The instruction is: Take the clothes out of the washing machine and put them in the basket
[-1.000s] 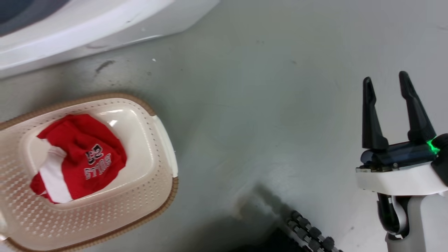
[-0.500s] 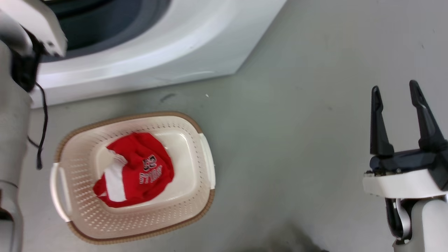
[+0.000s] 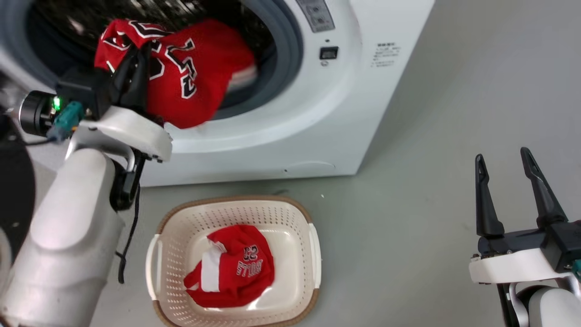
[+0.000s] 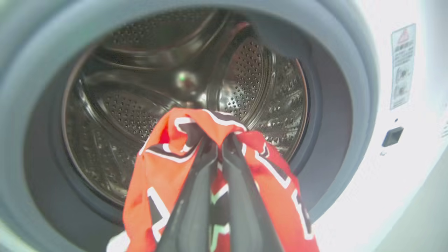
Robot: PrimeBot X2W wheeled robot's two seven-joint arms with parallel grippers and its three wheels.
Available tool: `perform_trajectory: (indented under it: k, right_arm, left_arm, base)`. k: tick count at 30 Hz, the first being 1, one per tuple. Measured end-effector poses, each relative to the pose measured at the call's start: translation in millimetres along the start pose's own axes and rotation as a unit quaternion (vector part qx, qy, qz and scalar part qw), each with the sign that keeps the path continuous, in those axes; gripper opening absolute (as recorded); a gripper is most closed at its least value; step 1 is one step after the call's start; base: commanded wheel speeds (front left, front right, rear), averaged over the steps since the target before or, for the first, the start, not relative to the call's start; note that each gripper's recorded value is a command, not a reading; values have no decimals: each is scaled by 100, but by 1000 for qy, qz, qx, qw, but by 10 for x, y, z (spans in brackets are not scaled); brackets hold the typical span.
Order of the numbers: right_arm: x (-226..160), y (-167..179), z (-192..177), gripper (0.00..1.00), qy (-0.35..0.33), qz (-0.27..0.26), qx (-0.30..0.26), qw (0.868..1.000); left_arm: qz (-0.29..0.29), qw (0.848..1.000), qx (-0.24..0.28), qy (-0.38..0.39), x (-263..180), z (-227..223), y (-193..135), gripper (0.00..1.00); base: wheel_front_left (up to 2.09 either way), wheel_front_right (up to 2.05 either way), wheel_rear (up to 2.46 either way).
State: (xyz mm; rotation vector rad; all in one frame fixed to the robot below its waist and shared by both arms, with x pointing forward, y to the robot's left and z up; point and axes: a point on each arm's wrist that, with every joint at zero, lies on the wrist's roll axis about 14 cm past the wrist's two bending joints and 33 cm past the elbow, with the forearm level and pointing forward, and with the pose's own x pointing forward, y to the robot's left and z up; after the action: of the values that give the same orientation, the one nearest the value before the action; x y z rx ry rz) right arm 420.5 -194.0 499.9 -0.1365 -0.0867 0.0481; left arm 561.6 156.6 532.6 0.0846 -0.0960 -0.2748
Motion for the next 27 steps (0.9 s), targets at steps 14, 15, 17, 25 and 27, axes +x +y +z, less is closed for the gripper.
perform_trajectory:
  k: [14,15,17,25,27]
  right_arm:
    - [-119,154,319,100,-39,20,16,999]
    - [-126,149,320,100,-39,19,16,999]
    - [-140,139,298,100,-36,18,18,999]
    - [-128,160,152,100,-16,20,19,999]
    - [-117,173,114,100,-10,22,18,1000]
  left_arm:
    - [7,998,0,-65,-877,520,-211,0]
    - [5,998,-2,-57,-921,482,-235,0]
    - [3,999,-7,-36,-1016,364,-267,0]
    - [-13,996,-43,77,-1332,-364,-449,0]
    - [-26,992,-47,112,-1400,-580,-535,0]
  base:
    - [0,0,0]
    - [0,0,0]
    - [0,0,0]
    - [0,0,0]
    - [0,0,0]
